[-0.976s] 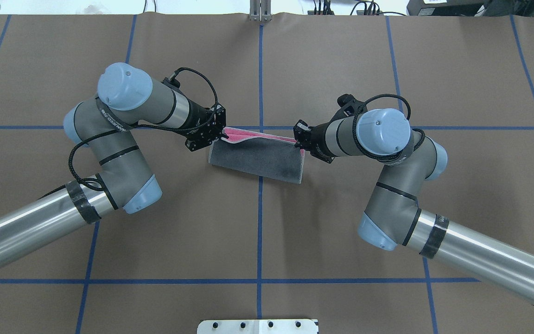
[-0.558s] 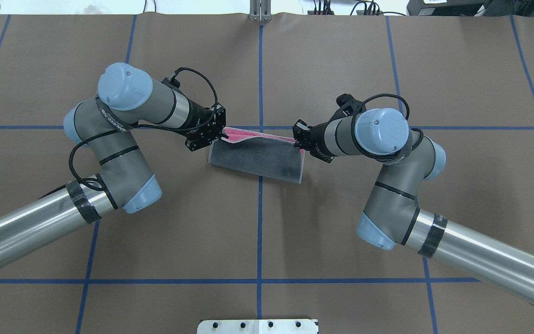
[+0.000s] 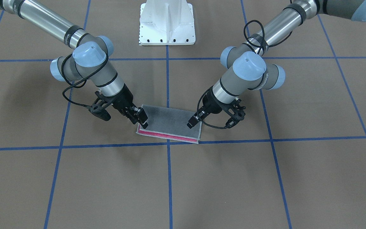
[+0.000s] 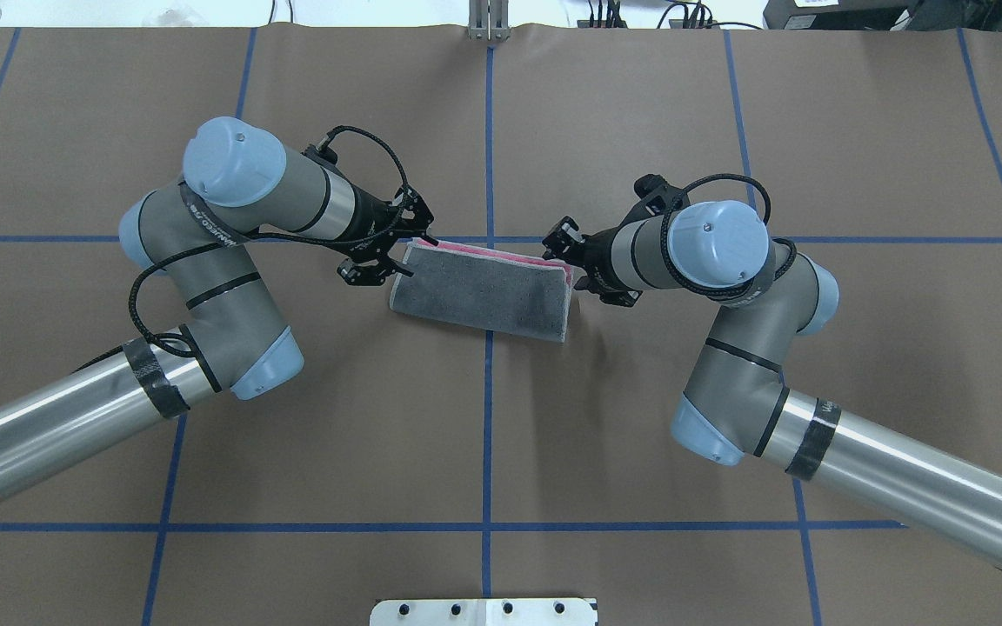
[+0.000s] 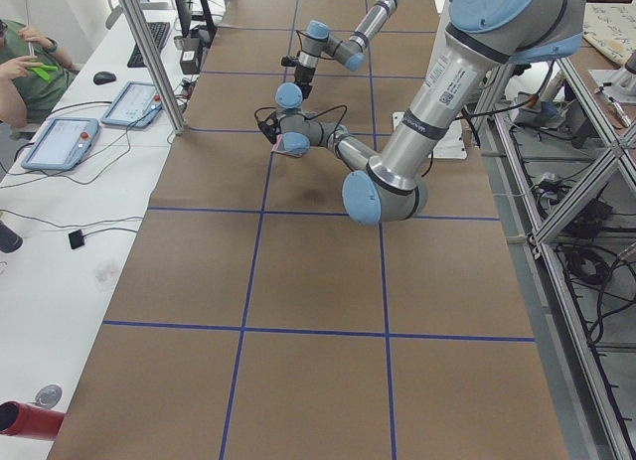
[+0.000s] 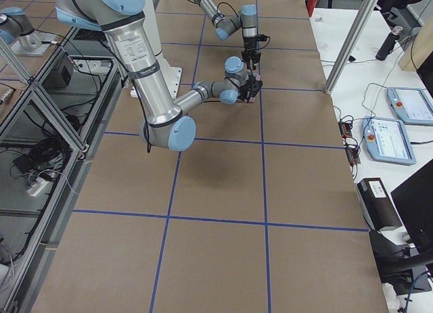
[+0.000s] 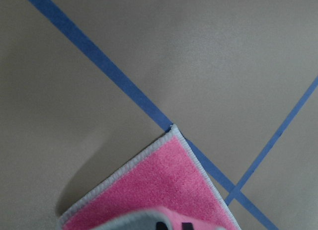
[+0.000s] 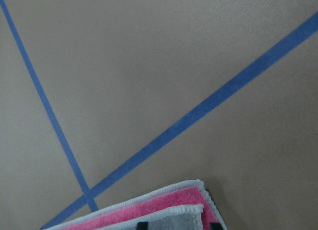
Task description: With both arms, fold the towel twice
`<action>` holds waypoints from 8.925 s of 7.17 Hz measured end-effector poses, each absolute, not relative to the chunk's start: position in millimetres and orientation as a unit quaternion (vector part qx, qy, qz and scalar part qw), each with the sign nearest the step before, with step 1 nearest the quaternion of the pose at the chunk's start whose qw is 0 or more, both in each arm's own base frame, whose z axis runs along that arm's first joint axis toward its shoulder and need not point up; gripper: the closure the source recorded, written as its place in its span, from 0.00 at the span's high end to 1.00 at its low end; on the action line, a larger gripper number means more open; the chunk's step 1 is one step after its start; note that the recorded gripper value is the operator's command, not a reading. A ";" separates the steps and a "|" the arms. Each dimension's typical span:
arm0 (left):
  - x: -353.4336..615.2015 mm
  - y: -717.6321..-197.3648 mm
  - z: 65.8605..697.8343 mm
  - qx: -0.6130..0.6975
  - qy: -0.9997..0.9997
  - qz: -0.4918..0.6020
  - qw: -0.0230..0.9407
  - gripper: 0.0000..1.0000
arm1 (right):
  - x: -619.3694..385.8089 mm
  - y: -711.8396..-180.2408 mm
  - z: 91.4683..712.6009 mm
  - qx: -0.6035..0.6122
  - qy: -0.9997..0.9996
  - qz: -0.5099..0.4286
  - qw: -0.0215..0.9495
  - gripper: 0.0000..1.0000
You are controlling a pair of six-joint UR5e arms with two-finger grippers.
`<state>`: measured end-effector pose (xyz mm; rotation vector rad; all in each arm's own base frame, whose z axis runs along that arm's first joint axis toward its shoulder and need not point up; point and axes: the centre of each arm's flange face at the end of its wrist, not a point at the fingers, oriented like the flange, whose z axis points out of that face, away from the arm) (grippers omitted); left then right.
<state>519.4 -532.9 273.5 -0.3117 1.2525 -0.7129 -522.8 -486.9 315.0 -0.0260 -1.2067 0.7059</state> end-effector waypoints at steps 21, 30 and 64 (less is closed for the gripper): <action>414.8 -607.6 245.4 -0.136 0.594 -0.307 0.731 1.00 | -541.8 -442.0 308.5 -0.055 -0.524 0.204 0.825 0.00; 370.4 -629.0 245.1 -0.144 0.599 -0.311 0.724 1.00 | -539.2 -400.6 242.0 -0.122 -0.577 0.116 0.799 0.00; 543.4 -329.4 315.6 -0.141 0.563 -0.257 0.773 0.31 | -396.2 -580.7 315.3 0.007 -0.536 0.138 0.833 1.00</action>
